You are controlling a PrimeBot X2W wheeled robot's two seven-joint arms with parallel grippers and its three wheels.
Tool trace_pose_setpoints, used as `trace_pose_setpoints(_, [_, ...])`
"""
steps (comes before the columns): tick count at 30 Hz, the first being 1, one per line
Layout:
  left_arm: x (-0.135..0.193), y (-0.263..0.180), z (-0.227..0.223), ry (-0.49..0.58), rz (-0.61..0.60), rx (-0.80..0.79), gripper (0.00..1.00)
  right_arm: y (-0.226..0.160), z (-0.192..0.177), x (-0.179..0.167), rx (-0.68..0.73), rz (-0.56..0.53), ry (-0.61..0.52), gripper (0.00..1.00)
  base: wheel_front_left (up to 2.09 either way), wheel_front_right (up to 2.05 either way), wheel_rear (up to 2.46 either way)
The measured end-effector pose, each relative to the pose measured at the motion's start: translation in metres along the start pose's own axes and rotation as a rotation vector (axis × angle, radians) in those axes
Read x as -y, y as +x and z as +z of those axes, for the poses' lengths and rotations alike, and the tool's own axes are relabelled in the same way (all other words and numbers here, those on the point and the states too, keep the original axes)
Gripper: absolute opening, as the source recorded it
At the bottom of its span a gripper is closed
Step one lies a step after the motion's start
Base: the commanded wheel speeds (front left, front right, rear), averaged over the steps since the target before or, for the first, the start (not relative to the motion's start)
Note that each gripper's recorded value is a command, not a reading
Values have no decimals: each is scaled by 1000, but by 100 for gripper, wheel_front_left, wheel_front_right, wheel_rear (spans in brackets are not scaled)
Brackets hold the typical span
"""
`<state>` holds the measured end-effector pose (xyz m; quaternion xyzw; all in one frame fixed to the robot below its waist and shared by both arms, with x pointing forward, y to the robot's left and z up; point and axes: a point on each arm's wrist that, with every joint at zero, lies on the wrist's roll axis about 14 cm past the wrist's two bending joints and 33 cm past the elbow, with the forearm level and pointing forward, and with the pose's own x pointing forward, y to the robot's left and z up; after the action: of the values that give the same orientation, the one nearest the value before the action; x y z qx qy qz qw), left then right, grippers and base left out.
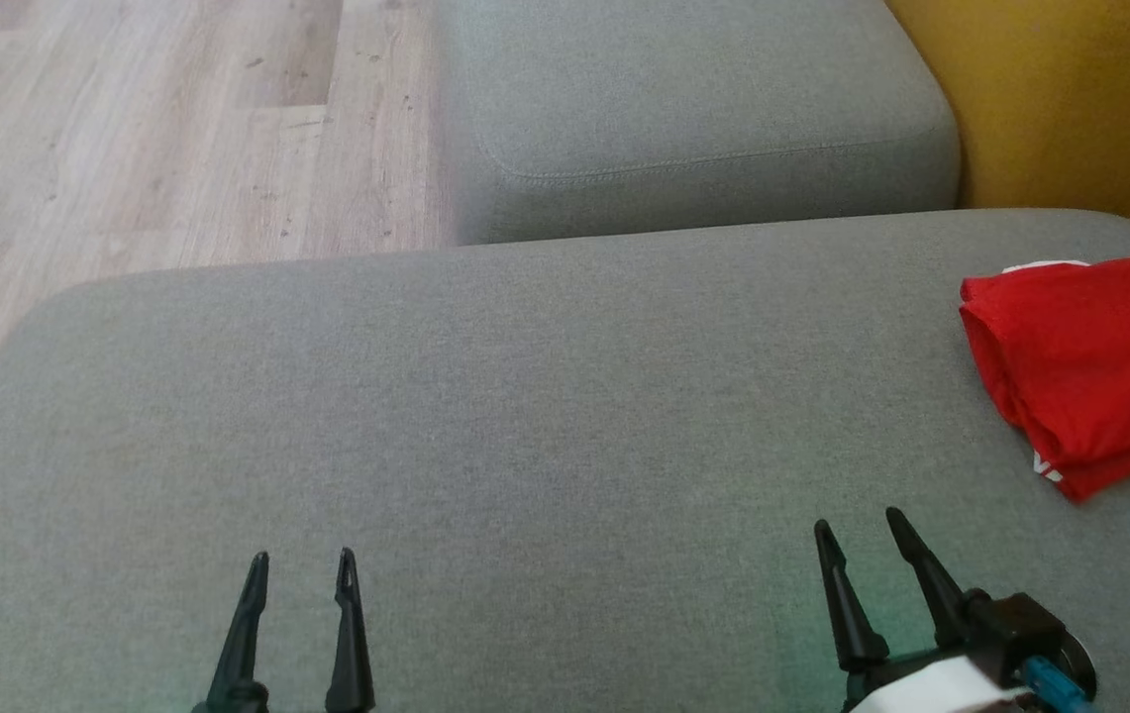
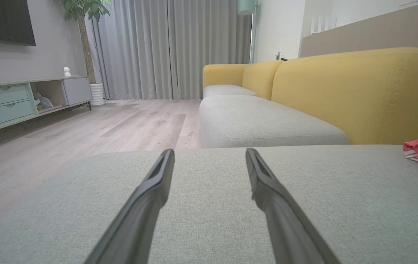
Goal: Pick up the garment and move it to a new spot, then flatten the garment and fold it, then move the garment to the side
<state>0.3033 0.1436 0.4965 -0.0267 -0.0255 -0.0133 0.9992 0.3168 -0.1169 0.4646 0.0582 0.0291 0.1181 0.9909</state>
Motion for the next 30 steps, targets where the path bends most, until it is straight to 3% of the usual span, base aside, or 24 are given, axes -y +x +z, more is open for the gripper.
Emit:
trace_pose_setpoints(4, [-1,0,-3,12,1,-8,100,1,0,1,-1,-3,0,100,0,0,0])
trace_pose_setpoints(5, [-1,0,-3,14,1,-10,0,1,-1,1,-3,-3,1,0,0,0,0])
trace_pose_setpoints(11, [-2,-14,-36,5,7,-121,0,-18,-39,4,-123,-28,29,0,0,0,0])
trace_pose_setpoints(30, [-11,-7,-47,-228,57,-188,0,-15,-38,19,-123,-113,254,0,0,0,0])
